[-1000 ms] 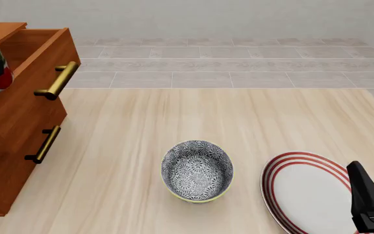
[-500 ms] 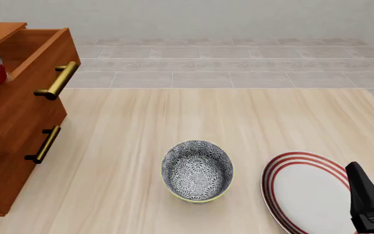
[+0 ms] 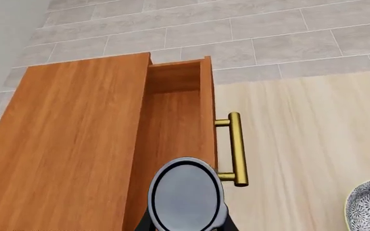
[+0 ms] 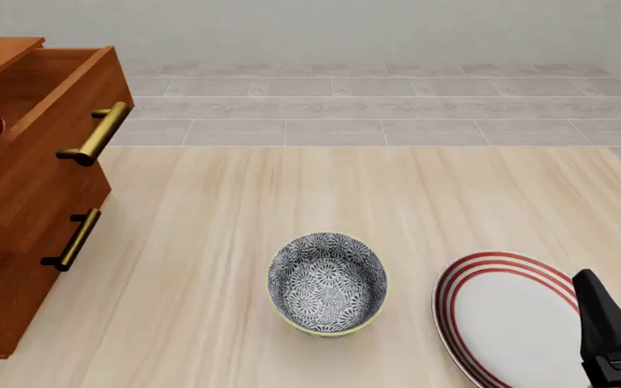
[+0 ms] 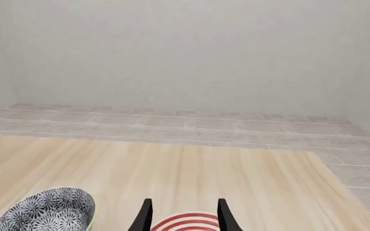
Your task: Put the ketchup in the top drawer of the cabinet.
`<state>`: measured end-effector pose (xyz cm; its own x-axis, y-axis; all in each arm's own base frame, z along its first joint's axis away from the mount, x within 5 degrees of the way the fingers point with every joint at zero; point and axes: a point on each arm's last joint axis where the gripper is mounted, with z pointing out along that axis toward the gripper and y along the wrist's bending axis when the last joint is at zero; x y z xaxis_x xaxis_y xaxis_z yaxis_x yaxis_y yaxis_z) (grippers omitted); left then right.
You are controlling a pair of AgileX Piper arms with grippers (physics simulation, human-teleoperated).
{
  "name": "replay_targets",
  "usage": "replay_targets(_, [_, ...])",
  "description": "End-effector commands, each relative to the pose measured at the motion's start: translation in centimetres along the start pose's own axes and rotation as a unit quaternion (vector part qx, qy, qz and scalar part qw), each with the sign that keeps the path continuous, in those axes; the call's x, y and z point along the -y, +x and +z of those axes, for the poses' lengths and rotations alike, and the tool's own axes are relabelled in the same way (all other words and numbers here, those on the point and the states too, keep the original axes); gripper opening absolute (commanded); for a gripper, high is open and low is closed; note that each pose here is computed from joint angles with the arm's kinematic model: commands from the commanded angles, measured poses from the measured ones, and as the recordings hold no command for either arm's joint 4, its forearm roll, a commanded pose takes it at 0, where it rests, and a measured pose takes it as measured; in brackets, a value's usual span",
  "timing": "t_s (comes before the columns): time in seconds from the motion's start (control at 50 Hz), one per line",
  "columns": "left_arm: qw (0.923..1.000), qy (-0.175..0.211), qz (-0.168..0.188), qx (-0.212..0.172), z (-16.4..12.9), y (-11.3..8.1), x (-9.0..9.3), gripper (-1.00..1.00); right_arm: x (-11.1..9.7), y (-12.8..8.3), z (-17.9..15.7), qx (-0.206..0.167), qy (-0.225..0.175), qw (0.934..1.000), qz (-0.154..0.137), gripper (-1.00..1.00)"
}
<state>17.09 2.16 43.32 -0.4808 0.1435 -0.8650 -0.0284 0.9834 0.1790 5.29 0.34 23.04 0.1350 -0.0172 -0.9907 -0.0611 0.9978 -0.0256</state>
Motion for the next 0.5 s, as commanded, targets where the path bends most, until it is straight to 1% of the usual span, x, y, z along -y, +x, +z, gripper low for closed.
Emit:
replay_targets(0.02, [0.9999, -0.012, 0.004, -0.004, 0.6, 0.4, -0.4, -1.00, 0.0, 0.0, 0.0, -0.001, 0.000, 1.0000, -0.001, 1.00])
replay_targets(0.14, [0.9997, -0.022, 0.001, -0.008, 1.1, 0.6, -0.8, -1.00, 0.0, 0.2, 0.0, -0.001, 0.000, 1.0000, -0.001, 1.00])
replay_targets(0.16, [0.9997, -0.024, -0.005, -0.008, 1.2, 0.5, -0.9, -1.00, 0.0, 0.2, 0.0, -0.001, 0.000, 1.0000, -0.001, 1.00])
replay_targets(0.22, [0.9995, -0.028, -0.008, -0.007, 1.2, 0.4, -1.1, -1.00, 0.0, 0.2, 0.0, -0.001, 0.000, 1.0000, -0.001, 1.00])
replay_targets(0.5, [0.9991, -0.038, -0.014, -0.008, 1.4, 0.5, -1.5, -1.00, 0.0, 0.1, 0.0, -0.002, 0.000, 1.0000, -0.001, 1.00])
